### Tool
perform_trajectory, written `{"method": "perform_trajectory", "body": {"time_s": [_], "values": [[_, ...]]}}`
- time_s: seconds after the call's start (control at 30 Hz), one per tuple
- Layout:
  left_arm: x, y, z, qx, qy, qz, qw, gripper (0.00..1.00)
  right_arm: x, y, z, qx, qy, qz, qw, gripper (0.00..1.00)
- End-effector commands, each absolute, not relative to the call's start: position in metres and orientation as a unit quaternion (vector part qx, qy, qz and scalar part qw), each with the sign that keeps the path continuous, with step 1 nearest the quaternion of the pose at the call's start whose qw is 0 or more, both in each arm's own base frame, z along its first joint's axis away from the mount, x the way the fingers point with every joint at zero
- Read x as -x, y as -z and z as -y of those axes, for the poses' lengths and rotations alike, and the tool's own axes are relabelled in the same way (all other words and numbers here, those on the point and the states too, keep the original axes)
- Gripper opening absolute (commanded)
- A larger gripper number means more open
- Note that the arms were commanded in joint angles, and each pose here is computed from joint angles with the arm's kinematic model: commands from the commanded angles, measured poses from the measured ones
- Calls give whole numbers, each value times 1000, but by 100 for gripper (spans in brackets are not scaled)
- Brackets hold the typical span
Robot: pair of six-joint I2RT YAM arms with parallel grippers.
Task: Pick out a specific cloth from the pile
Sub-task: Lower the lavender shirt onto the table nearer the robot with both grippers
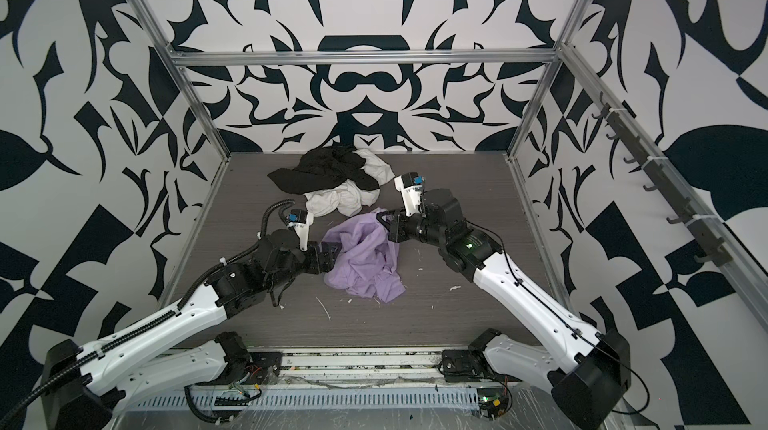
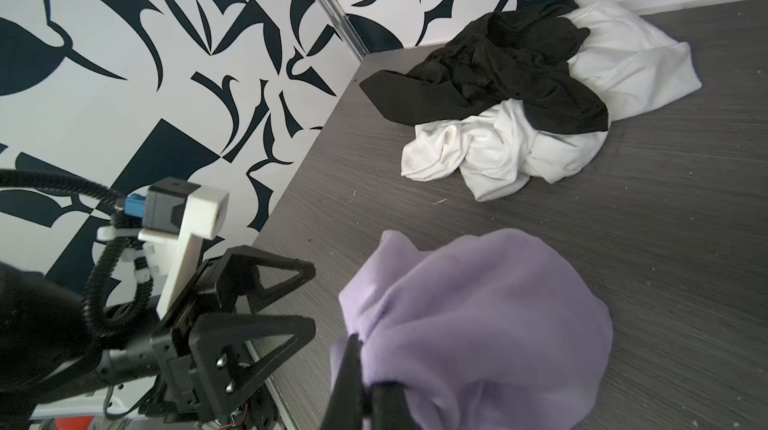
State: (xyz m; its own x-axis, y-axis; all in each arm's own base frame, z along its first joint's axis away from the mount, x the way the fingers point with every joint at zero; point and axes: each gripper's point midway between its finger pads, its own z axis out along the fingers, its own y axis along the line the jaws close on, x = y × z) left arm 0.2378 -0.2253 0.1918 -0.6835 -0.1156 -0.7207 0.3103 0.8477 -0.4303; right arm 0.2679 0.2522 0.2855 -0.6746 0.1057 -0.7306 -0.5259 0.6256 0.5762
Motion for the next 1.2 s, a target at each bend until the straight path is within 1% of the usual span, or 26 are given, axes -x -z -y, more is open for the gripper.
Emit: {"method": "perform_trajectory", "body": {"time_s": [0.0, 0.3, 0.33, 0.37, 0.63, 1.17], "values": [[-236, -183, 226, -46, 282, -890, 355, 84, -262, -293, -250, 140, -420, -807, 390, 0], [-240, -178, 227, -43, 289, -892, 346, 84, -256, -272, -253, 148, -417, -820, 364, 0], [-240, -177, 227, -42, 287, -893, 345, 88, -255, -271, -254, 151, -417, -820, 361, 0], [-240, -177, 226, -41, 285, -894, 343, 88, -254, -268, -254, 153, -416, -822, 358, 0], [-242, -177, 222, -32, 282, -894, 346, 89, -246, -250, -254, 156, -413, -831, 339, 0], [-249, -178, 222, -30, 277, -896, 345, 89, -211, -189, -259, 176, -394, -864, 261, 0]]}}
